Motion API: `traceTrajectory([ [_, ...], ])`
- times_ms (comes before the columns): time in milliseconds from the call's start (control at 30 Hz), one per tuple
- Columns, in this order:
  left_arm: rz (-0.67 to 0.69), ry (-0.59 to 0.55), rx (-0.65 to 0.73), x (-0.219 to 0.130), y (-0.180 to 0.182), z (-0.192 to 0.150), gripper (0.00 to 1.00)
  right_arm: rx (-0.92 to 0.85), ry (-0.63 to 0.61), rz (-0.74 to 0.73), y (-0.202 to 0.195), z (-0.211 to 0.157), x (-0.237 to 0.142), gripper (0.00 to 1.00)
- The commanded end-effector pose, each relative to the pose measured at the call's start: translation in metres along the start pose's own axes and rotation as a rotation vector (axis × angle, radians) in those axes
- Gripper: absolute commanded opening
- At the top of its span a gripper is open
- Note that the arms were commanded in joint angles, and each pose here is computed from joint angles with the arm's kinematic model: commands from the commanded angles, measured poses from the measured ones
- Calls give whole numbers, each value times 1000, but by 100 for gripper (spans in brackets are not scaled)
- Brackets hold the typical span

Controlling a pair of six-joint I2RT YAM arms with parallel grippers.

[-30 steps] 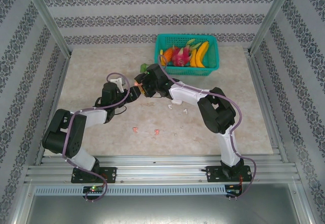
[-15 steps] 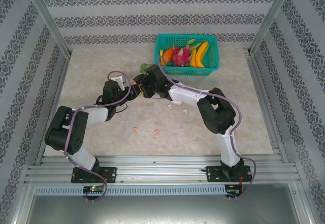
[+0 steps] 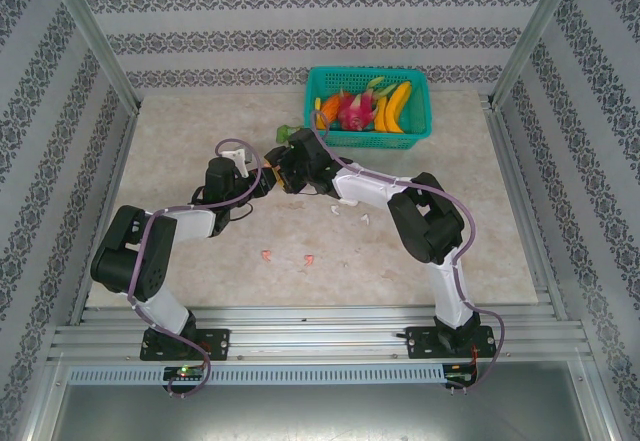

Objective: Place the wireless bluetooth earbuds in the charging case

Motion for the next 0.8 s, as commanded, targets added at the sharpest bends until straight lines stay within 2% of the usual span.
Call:
traceTrajectory([
  [0,-14,-41,10,3,-4,8,9,-9,35,74,19,-14,-14,51],
  [133,-21,-31,14,0,-6,8,3,-12,31,117,27,-7,-21,60],
  [300,-67,-5,35,-8,-16,13,0,-72,-9,161,33,9,-51,65],
  [433,-130,30,60,-17,-25,18,0,-210,-41,149,22,24,-82,67],
  [667,-236,96,77,-28,-36,21,0,-444,-104,200,-23,49,-125,70],
  [767,-272,126,85,-30,-40,22,0,-594,-107,214,-34,51,-140,70],
])
Point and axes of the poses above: each hand's point on the last joint's axis, 136 mm out from that joint toward the fingers, its own x axis out along the fingers, its own y axis along the line the jaws close on, z = x × y, the point moved 10 cm from there along -x, back along the fingers, and after that the axes turned 12 degrees about x, right-handed, at the moved point
